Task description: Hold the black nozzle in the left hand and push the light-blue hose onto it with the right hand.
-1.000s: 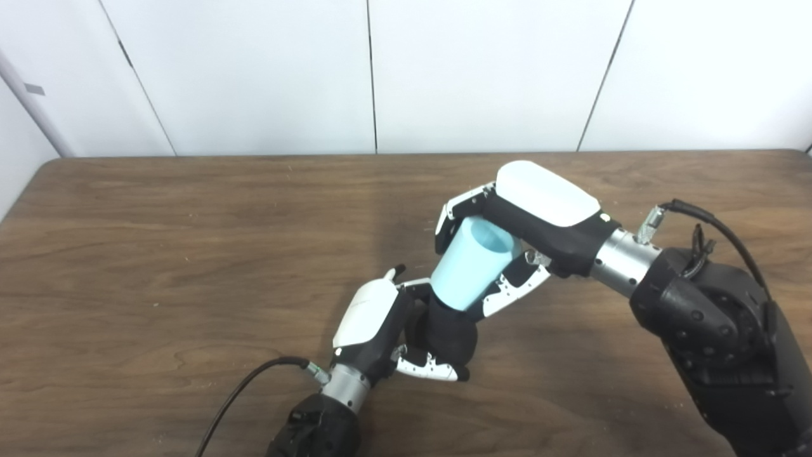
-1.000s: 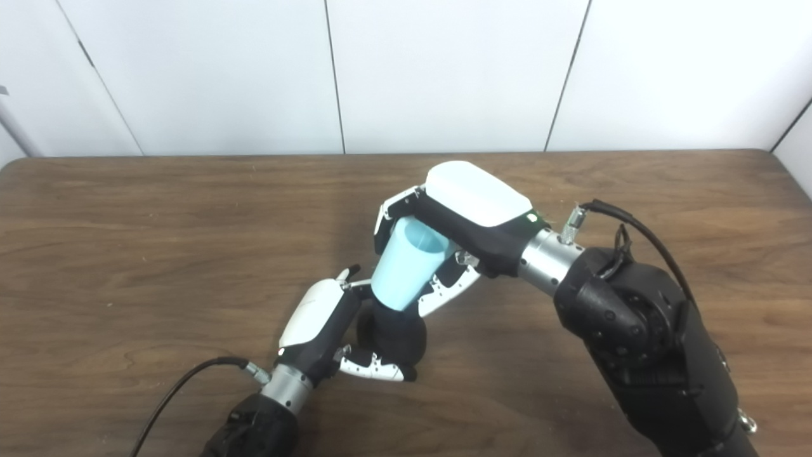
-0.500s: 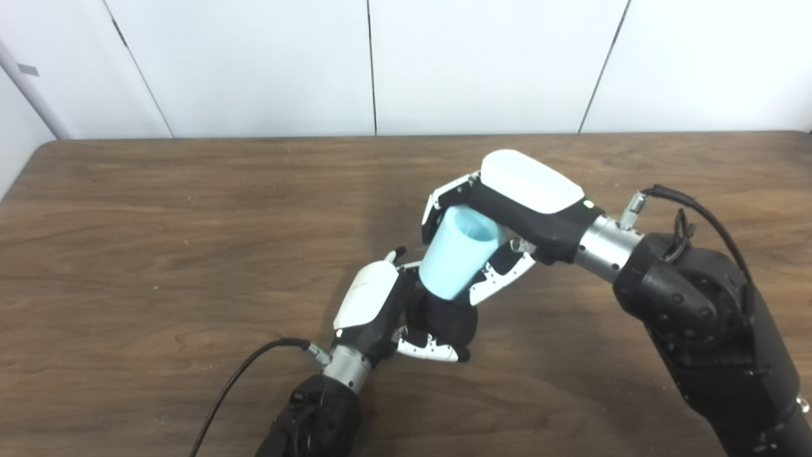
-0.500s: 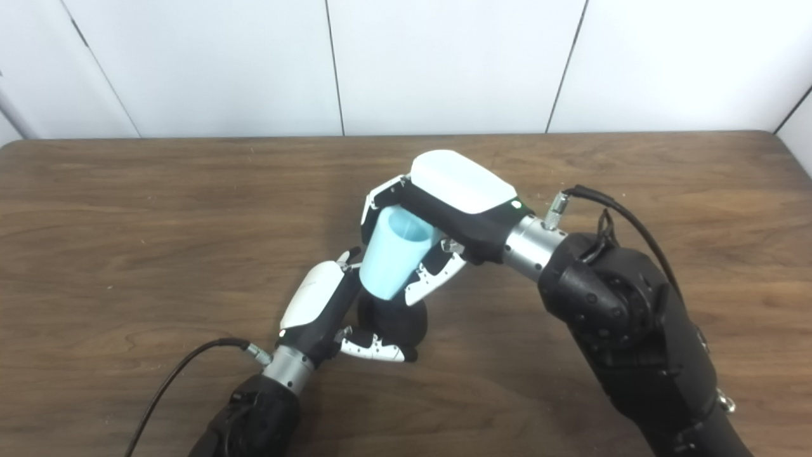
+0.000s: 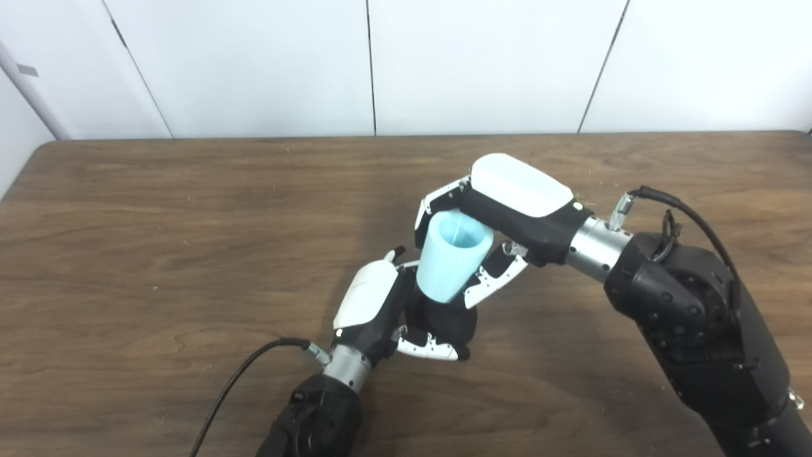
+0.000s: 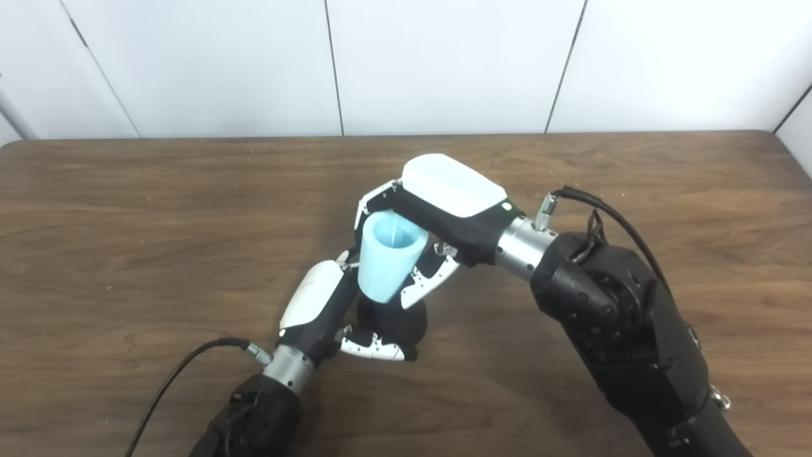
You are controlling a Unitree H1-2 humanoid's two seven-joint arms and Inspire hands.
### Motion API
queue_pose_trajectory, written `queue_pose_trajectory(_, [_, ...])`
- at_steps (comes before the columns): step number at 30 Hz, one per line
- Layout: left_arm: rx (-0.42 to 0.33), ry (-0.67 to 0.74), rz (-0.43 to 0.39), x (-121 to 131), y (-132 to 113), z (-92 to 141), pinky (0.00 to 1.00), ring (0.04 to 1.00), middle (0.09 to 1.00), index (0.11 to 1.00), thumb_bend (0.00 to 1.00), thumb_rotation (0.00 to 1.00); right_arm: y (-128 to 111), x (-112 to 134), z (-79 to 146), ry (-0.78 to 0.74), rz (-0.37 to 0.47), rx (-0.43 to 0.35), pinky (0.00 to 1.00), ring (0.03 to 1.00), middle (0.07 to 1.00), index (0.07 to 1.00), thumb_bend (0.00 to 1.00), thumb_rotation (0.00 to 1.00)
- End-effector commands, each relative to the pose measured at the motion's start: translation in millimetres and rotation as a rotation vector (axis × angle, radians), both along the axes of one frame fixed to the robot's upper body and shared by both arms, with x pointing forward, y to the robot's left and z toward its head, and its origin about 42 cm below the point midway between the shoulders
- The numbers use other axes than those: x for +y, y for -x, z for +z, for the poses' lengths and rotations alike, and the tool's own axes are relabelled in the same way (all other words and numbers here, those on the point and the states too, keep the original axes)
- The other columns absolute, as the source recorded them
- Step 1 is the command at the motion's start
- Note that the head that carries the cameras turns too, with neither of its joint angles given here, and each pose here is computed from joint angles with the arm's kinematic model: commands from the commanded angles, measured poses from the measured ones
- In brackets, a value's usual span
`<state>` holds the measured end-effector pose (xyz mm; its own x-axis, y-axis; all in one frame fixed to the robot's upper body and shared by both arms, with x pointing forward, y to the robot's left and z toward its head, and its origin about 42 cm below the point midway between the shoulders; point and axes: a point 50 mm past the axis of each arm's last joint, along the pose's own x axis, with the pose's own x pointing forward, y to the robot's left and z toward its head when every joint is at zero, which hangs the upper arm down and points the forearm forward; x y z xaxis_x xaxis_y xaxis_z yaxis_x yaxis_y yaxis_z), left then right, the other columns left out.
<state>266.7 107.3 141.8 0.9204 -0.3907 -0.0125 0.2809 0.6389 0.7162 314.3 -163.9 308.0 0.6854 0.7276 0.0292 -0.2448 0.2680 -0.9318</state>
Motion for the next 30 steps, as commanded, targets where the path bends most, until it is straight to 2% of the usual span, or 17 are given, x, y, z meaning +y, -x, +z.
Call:
queue_pose_trajectory(1, [0.147,-0.076,-0.017,-0.2,11.6,-30.9,1.00,0.660,0.476,0.506,0.52,0.00,-4.7,-0.3,5.5,0.039,0.012,-0.026,0.31,0.432,0.505,0.520,0.50,0.00])
queue_pose_trajectory(11, [0.151,-0.068,-0.019,0.2,11.5,-29.9,1.00,0.652,0.475,0.508,0.52,0.00,-8.2,-4.3,4.0,0.090,0.008,-0.030,0.31,0.432,0.509,0.517,0.50,0.00])
queue_pose_trajectory(19, [0.148,-0.075,-0.015,2.1,11.1,-30.1,1.00,0.689,0.474,0.508,0.52,0.00,-7.9,-0.6,4.1,0.141,0.018,-0.044,0.32,0.423,0.505,0.507,0.50,0.00])
queue_pose_trajectory(30, [0.142,-0.081,-0.012,1.9,11.9,-29.2,1.00,0.689,0.473,0.509,0.52,0.00,-5.9,4.2,-8.4,0.196,0.016,-0.041,0.32,0.435,0.498,0.501,0.50,0.00])
